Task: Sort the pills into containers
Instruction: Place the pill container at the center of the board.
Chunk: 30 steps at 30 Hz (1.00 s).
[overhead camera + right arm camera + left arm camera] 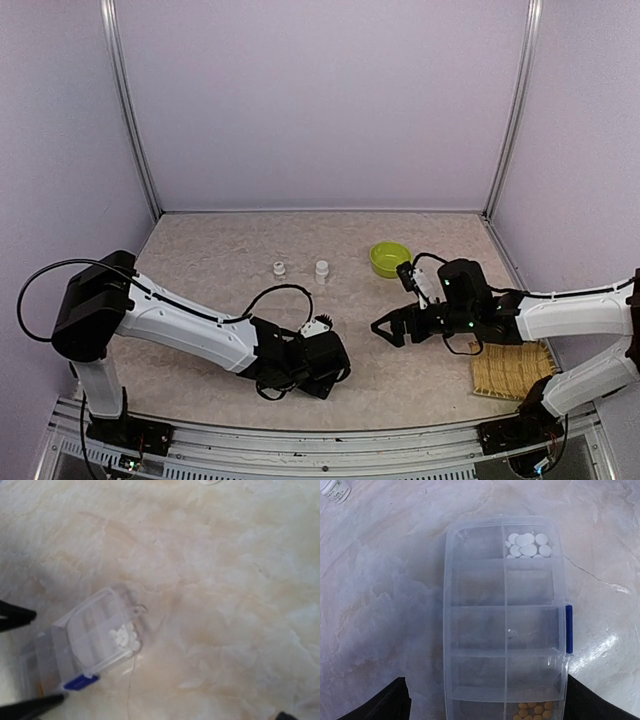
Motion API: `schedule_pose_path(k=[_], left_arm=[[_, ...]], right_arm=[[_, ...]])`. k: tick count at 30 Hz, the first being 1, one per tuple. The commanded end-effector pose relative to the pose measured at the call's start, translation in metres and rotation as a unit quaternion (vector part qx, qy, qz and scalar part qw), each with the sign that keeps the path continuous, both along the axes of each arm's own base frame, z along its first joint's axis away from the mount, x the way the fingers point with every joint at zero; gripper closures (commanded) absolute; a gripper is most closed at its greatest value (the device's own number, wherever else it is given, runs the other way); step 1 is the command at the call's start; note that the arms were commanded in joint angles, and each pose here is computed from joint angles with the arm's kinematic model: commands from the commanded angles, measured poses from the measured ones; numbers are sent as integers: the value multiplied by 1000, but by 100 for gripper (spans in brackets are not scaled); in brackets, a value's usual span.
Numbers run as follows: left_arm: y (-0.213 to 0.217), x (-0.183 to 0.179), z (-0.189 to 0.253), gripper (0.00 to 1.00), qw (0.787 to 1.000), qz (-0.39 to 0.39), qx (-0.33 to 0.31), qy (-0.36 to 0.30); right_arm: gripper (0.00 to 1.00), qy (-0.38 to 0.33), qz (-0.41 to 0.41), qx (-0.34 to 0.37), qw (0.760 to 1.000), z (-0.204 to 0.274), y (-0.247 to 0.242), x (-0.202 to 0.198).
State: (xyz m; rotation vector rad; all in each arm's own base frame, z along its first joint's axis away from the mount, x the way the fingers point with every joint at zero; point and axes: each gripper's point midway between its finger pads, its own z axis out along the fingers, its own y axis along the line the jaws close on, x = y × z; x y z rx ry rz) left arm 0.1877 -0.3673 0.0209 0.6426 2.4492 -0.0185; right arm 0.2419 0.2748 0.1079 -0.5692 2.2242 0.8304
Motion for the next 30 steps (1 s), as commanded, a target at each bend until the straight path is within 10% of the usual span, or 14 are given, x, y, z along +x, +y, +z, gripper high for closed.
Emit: schedule_pose_path(k=[1,13,30], left_arm=[[38,3,-5,1,999,16,47,-1],[66,30,5,3,999,50,13,-9],[42,49,1,34,997,-5,-79,8]], right_arm=[[0,-5,1,0,1000,-3,0,4],[0,1,40,22,999,-10,15,-1],[0,-7,78,-33,996,-43,49,-3]])
